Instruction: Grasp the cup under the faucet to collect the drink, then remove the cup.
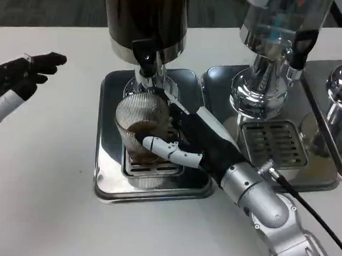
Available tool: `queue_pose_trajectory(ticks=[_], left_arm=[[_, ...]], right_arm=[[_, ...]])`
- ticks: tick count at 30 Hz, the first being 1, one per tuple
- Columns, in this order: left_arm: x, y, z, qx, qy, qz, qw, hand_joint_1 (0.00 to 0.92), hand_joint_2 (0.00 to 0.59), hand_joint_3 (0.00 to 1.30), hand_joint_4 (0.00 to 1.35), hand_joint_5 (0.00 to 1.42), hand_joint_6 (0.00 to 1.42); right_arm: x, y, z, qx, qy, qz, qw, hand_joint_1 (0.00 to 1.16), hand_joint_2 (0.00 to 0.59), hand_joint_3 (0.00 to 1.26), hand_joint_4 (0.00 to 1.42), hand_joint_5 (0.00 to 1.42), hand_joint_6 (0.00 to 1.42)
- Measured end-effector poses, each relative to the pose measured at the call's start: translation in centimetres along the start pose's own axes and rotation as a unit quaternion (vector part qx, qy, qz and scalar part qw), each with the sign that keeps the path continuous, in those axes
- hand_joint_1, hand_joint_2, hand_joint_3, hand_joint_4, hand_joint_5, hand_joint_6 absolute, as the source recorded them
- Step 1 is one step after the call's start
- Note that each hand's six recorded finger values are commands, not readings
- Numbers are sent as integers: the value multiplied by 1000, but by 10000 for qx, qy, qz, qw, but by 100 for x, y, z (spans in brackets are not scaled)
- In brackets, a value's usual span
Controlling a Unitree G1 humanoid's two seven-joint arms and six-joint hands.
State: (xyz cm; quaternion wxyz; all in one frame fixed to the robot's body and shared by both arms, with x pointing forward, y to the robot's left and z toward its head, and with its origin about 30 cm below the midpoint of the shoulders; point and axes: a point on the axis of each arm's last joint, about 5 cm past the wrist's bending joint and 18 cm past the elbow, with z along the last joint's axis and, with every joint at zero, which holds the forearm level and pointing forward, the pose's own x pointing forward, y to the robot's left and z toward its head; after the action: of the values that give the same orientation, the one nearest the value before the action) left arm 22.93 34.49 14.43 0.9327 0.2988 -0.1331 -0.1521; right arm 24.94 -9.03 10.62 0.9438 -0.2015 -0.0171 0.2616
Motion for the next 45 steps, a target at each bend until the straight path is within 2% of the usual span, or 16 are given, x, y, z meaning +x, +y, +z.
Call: queue_pose_trajectory(ticks=[9,21,29,33,45], left_arm=[[-30,-21,-21,-39,90,-42,9999,0,91,312,217,204,235],[-99,-55,-61,-116,261,-83,9996,0,105,346,228,205,251],[-112,-59,-70,-145,315,-90,9994,0,112,355,239,205,254],[-114,-60,-74,-165,347,-94,9992,0,113,356,241,208,255],[-155,-13,-75,-114,457,-98,9988,0,115,369,262,216,255]], right_arm=[[11,42,15,-300,15,-131,9995,554,235,0,0,0,24],[24,94,26,-403,4,-222,9989,559,236,0,0,0,57],[48,120,-22,-258,-36,-138,9996,546,227,0,0,0,50],[63,137,-77,-192,29,-75,9998,541,228,0,0,0,50],[91,163,-96,-279,13,-170,9995,561,220,0,0,0,74]])
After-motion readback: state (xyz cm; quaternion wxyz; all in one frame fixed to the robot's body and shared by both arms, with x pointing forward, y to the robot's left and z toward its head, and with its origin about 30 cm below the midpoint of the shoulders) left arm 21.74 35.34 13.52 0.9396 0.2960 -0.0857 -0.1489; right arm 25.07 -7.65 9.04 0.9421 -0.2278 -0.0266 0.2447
